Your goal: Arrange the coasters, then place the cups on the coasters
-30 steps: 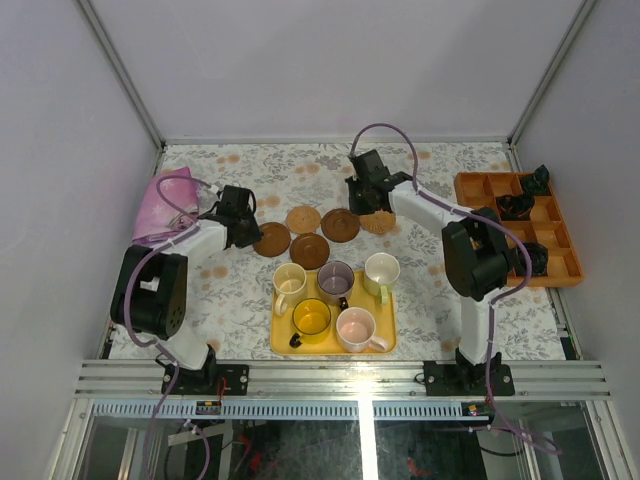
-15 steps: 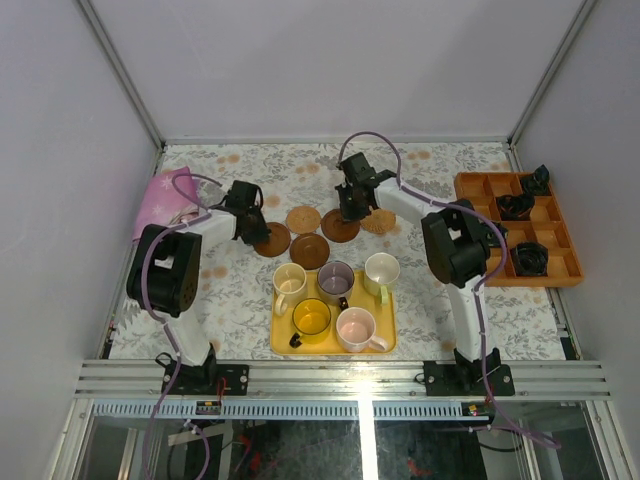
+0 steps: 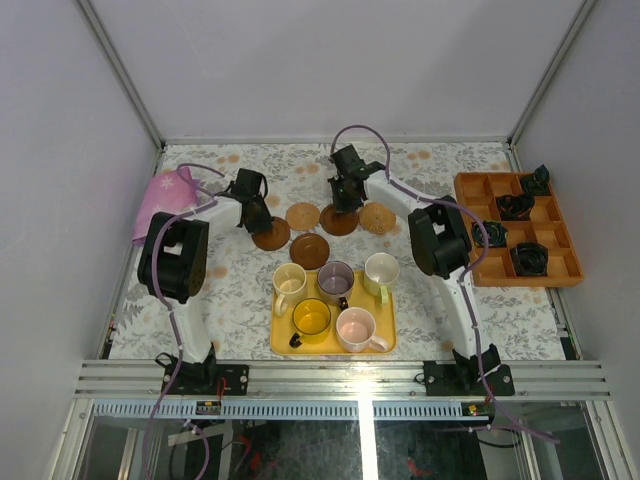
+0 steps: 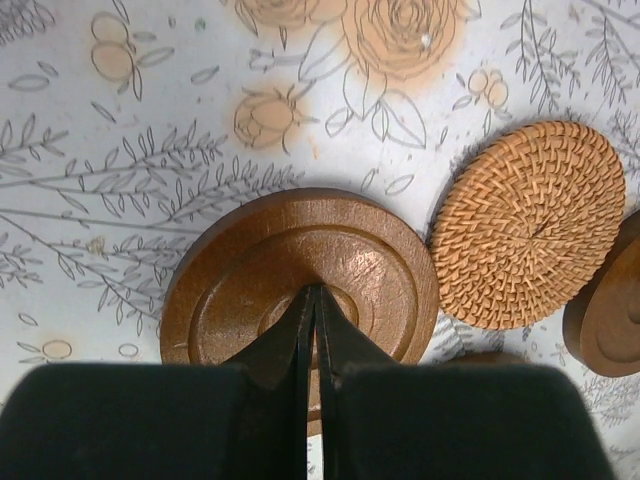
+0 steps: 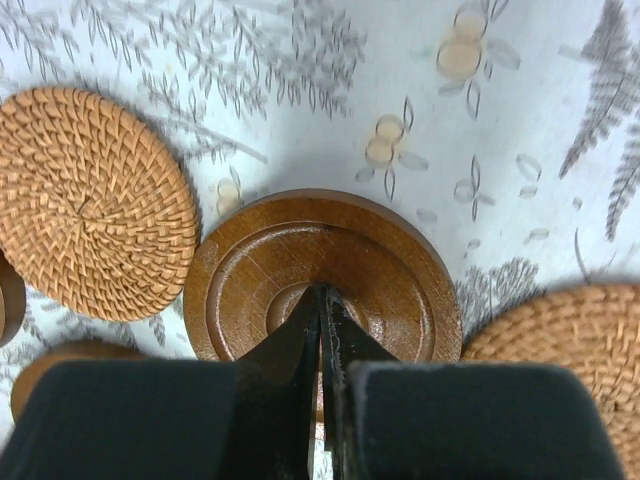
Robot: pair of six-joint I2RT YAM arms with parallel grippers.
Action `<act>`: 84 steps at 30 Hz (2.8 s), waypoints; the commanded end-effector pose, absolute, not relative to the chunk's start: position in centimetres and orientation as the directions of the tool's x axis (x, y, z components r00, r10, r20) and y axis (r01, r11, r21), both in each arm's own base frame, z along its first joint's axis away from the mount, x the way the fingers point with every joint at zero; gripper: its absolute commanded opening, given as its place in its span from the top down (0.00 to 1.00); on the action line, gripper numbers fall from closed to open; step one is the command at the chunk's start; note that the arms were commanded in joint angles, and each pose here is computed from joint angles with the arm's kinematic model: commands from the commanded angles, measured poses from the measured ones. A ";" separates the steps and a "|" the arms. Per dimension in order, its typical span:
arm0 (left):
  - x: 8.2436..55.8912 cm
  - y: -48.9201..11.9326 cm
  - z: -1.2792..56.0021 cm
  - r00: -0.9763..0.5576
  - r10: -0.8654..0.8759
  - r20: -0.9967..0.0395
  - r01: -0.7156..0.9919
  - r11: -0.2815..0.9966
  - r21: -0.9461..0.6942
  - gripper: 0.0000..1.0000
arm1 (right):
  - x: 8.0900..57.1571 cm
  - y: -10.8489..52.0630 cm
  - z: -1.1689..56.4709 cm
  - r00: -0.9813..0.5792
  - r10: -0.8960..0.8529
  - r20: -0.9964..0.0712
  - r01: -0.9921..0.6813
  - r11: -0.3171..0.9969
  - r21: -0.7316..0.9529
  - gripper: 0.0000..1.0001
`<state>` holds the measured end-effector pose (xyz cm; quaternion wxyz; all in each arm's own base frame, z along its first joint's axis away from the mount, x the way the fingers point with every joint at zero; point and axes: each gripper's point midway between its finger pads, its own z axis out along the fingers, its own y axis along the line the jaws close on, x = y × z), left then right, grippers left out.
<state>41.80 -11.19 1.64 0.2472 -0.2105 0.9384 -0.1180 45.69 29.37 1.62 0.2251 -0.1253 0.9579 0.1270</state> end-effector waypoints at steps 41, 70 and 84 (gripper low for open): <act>47.9 -5.3 1.4 -0.756 -0.521 -0.397 -0.454 0.853 -0.257 1.00 | 39.7 2.6 -1.4 -0.903 0.321 -0.285 0.376 0.911 -0.168 1.00; 45.8 -13.9 0.0 -0.884 -0.356 -0.305 -0.246 0.906 -0.344 1.00 | 42.3 11.4 -1.2 -0.945 0.098 -0.311 0.149 0.978 -0.145 1.00; 46.6 -10.6 0.7 -0.820 -0.449 -0.355 -0.361 0.887 -0.287 1.00 | 43.2 5.4 -1.1 -0.920 0.214 -0.329 0.294 0.932 -0.213 1.00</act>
